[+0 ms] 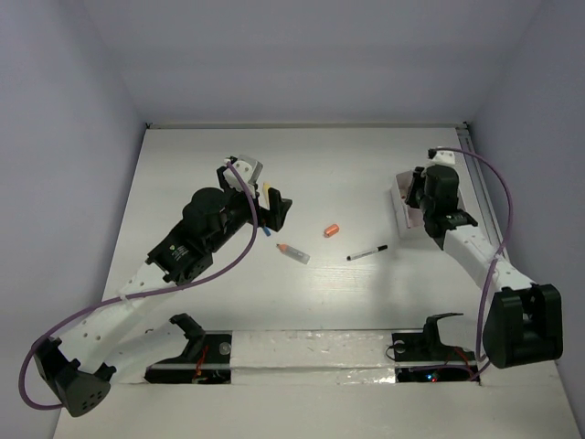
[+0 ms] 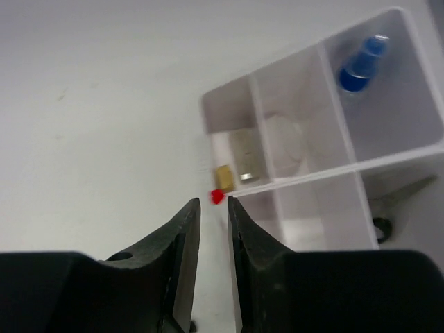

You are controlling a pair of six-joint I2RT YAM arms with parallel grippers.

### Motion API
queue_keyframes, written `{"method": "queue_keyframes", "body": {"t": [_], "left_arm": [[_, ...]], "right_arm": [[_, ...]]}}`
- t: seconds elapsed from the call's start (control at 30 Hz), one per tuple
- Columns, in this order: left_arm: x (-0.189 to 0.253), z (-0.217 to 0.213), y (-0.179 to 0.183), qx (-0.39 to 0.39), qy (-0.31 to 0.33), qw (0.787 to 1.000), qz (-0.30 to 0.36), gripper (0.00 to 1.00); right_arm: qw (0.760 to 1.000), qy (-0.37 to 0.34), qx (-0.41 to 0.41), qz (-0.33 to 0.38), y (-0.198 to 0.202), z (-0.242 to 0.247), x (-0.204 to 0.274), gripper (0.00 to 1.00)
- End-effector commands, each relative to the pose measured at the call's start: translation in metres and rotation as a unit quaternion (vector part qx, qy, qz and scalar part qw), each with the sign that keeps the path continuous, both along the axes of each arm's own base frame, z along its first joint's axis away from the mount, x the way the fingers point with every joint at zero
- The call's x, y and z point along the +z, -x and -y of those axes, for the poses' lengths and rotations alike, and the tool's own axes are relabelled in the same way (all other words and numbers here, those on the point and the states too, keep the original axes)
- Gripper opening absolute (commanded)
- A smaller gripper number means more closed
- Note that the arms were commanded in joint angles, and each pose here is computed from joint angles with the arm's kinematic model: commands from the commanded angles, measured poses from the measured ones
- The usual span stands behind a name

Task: Sort the stationery into containers
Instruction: Place the pen in the storage box, then pick up the pen from the center of the board.

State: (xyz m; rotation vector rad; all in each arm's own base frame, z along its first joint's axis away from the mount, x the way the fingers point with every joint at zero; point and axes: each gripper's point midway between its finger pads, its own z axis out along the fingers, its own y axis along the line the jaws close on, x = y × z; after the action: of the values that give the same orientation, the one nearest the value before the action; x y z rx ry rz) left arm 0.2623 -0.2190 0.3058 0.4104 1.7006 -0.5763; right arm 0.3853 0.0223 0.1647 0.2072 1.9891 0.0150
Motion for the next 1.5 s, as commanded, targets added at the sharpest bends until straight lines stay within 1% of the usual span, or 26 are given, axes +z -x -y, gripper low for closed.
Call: {"method": "queue_keyframes", "body": {"t": [0.0,0.03,0.07,0.1,0.13,0.17,0.2,0.23,0.27,0.3,0.37,0.4,0.43,0.53,0.57,0.67,0.7,0.8,0.87,1.07,1.23,1.33,1.37,1.47], "left_arm": [[0.011,0.002,0.000,-0.001,0.016,1.000,0.013,0.95],[0.010,0.002,-0.001,-0.001,0.015,1.000,0.011,0.95],[0.010,0.002,-0.001,-0.001,0.015,1.000,0.011,0.95],[0.009,0.002,-0.001,0.001,0.014,1.000,0.010,0.95],[0.008,0.002,-0.002,0.003,0.013,1.000,0.009,0.95],[0.008,0.001,-0.002,0.004,0.013,1.000,0.009,0.95],[0.008,0.001,-0.003,0.006,0.012,1.000,0.009,0.95],[0.008,0.000,-0.003,0.009,0.013,1.000,0.009,0.95],[0.007,0.001,-0.004,0.009,0.014,1.000,0.007,0.95],[0.006,0.001,-0.004,0.008,0.014,1.000,0.005,0.95],[0.008,0.005,-0.002,0.001,0.021,1.000,0.000,0.95],[0.007,0.006,-0.001,-0.004,0.022,1.000,-0.002,0.95],[0.009,0.005,-0.003,-0.003,0.025,1.000,-0.002,0.95],[0.009,0.003,-0.004,0.005,0.025,1.000,0.000,0.95],[0.011,0.001,-0.004,0.007,0.026,1.000,0.002,0.95],[0.011,0.000,-0.004,0.010,0.025,1.000,0.004,0.95],[0.010,-0.001,-0.004,0.011,0.023,1.000,0.004,0.95],[0.010,-0.001,-0.005,0.012,0.022,1.000,0.004,0.95],[0.009,-0.001,-0.005,0.012,0.020,1.000,0.005,0.95],[0.007,0.001,-0.005,0.008,0.019,1.000,0.002,0.95],[0.006,0.002,-0.005,0.007,0.017,1.000,0.002,0.95],[0.007,0.001,-0.005,0.007,0.017,1.000,0.004,0.95],[0.007,0.001,-0.005,0.007,0.018,1.000,0.003,0.95],[0.007,0.001,-0.005,0.007,0.016,1.000,0.004,0.95]], "right_arm": [[0.989,-0.027,0.144,-0.031,0.019,-0.068,0.027,0.27],[0.983,-0.038,0.174,-0.045,0.019,-0.086,0.033,0.27],[0.977,-0.042,0.194,-0.070,0.025,-0.099,0.027,0.26],[0.967,-0.043,0.220,-0.120,0.042,-0.112,0.012,0.26],[0.955,-0.033,0.256,-0.147,0.055,-0.135,0.004,0.26],[0.946,-0.025,0.266,-0.184,0.060,-0.145,-0.010,0.26],[0.935,-0.008,0.266,-0.233,0.076,-0.145,-0.027,0.28],[0.926,0.008,0.279,-0.255,0.089,-0.155,-0.037,0.30],[0.918,0.025,0.273,-0.286,0.096,-0.155,-0.053,0.33],[0.918,0.061,0.243,-0.308,0.102,-0.141,-0.062,0.37],[0.914,0.071,0.228,-0.328,0.108,-0.135,-0.071,0.45],[0.912,0.071,0.228,-0.335,0.112,-0.134,-0.074,0.49],[0.911,0.071,0.229,-0.335,0.114,-0.133,-0.076,0.58],[0.898,0.056,0.257,-0.352,0.123,-0.141,-0.081,0.62],[0.891,0.065,0.267,-0.361,0.125,-0.140,-0.087,0.63],[0.880,0.081,0.267,-0.385,0.127,-0.136,-0.098,0.65],[0.872,0.094,0.271,-0.398,0.132,-0.134,-0.102,0.67],[0.859,0.136,0.258,-0.422,0.131,-0.120,-0.113,0.69],[0.850,0.154,0.263,-0.428,0.130,-0.119,-0.118,0.70],[0.849,0.187,0.280,-0.406,0.115,-0.128,-0.117,0.73],[0.827,0.243,0.309,-0.402,0.112,-0.130,-0.122,0.74],[0.826,0.238,0.331,-0.390,0.109,-0.137,-0.124,0.74],[0.820,0.241,0.345,-0.389,0.109,-0.139,-0.128,0.74],[0.807,0.213,0.384,-0.394,0.113,-0.155,-0.135,0.73]]}}
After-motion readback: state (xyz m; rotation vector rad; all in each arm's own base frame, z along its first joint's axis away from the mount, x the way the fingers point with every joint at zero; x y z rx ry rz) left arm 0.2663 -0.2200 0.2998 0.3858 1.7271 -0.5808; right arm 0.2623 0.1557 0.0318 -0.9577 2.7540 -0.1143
